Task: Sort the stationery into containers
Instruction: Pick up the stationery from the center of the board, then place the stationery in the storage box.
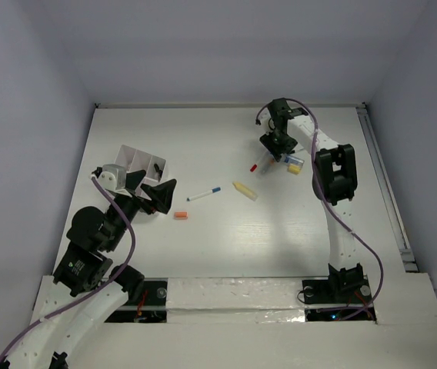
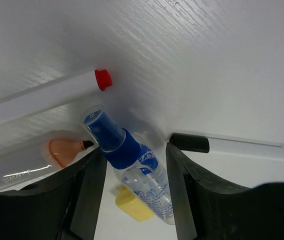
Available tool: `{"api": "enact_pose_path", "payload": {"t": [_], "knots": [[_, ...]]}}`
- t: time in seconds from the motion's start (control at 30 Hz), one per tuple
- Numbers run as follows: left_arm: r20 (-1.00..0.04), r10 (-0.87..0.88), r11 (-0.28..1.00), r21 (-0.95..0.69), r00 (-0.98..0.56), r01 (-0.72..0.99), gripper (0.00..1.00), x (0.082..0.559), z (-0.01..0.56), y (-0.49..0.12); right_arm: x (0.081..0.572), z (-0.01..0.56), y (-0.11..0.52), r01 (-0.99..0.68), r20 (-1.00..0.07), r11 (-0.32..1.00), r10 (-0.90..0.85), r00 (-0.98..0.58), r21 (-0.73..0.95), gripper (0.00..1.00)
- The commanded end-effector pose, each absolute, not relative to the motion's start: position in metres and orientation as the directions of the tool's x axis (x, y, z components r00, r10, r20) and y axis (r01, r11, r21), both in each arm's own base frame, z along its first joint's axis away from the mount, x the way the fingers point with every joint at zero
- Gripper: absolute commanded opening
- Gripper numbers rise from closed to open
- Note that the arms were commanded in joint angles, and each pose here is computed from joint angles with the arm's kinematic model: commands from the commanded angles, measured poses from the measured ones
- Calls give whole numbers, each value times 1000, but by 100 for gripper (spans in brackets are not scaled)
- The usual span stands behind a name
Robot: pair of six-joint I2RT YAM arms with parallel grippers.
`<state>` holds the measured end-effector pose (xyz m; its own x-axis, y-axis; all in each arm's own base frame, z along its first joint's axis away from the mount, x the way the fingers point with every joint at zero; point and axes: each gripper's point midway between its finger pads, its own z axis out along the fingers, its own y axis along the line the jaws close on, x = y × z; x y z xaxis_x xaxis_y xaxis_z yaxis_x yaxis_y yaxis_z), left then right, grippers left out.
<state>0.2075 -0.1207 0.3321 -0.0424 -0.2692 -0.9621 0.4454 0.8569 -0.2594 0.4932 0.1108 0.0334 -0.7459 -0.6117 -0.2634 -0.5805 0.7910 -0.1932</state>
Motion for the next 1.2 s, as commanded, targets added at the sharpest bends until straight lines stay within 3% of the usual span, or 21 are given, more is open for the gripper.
{"api": "enact_pose_path", "payload": {"t": [0.0, 0.1, 0.37, 0.63, 0.77, 0.9, 0.97, 1.0, 1.1, 1.17], "knots": [[-962, -273, 857, -250, -15, 450, 98, 210, 338, -122, 495, 37, 107, -613, -250, 763, -647, -721, -206, 56], [-963, -270, 857, -250, -20, 451, 98, 211, 337, -123, 496, 37, 106, -614, -248, 760, -650, -718, -213, 53], [-964, -266, 857, -249, -26, 452, 97, 212, 335, -124, 499, 59, 101, -609, -291, 745, -667, -686, -271, 31], [-964, -263, 862, -250, -32, 442, 97, 215, 333, -123, 509, 121, 112, -551, -434, 758, -652, -621, -349, 24], [-964, -265, 864, -252, -31, 436, 97, 215, 333, -122, 505, 181, 140, -518, -581, 773, -625, -522, -366, 24], [-960, -280, 868, -254, -2, 427, 97, 215, 340, -116, 493, 237, 209, -548, -786, 790, -514, -343, -277, 24], [-957, -289, 865, -254, 16, 433, 97, 212, 344, -115, 462, 242, 271, -651, -852, 741, -439, -285, -164, 24], [-953, -301, 863, -255, 39, 436, 97, 210, 350, -112, 457, 272, 297, -671, -913, 727, -358, -193, -143, 25], [-939, -327, 869, -256, 104, 424, 96, 203, 365, -100, 409, 304, 383, -817, -987, 576, -124, -103, 13, 26], [-920, -355, 867, -258, 166, 426, 96, 192, 377, -90, 372, 323, 430, -886, -990, 443, 33, -138, 138, 26]]}}
